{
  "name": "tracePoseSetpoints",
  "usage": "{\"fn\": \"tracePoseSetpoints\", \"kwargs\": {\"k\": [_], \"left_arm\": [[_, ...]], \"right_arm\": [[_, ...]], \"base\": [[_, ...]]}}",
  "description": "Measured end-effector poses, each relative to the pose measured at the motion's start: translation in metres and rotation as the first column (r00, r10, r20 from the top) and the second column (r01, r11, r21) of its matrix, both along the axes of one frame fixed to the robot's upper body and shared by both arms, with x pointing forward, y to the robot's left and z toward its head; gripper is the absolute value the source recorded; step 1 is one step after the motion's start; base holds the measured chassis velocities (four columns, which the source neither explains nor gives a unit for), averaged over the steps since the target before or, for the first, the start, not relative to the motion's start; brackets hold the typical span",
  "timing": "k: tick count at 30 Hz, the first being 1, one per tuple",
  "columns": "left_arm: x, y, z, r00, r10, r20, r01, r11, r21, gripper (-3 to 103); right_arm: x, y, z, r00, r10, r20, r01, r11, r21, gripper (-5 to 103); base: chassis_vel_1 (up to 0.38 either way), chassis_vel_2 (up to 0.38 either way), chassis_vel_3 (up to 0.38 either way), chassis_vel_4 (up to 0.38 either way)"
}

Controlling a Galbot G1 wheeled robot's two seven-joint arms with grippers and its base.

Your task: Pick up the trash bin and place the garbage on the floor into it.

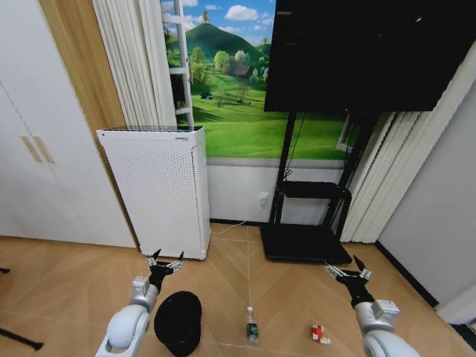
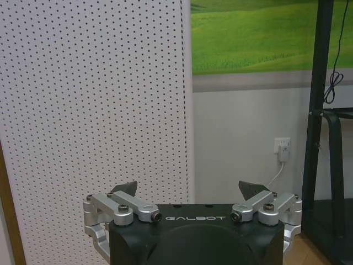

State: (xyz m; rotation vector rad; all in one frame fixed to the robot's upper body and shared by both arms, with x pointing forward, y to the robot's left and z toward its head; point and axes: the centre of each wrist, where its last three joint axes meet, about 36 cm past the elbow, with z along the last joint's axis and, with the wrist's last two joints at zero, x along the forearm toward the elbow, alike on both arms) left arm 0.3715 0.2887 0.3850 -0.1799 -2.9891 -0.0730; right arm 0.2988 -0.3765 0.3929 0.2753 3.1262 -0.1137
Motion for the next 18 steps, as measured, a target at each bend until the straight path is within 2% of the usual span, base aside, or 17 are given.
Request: {"fn": "tracePoseSetpoints", "kwargs": {"k": [18], "left_arm": [[-0.0024,0.0004,0.0025,1.000,-0.004,0.004,0.004,1.000,0.004,100]], "right_arm": [[-0.0021,0.0007,0.0016,1.000,-0.001,0.005,0.001,1.000,0.002,100]], "base": [[0.000,0.000,0.000,0.000]]}}
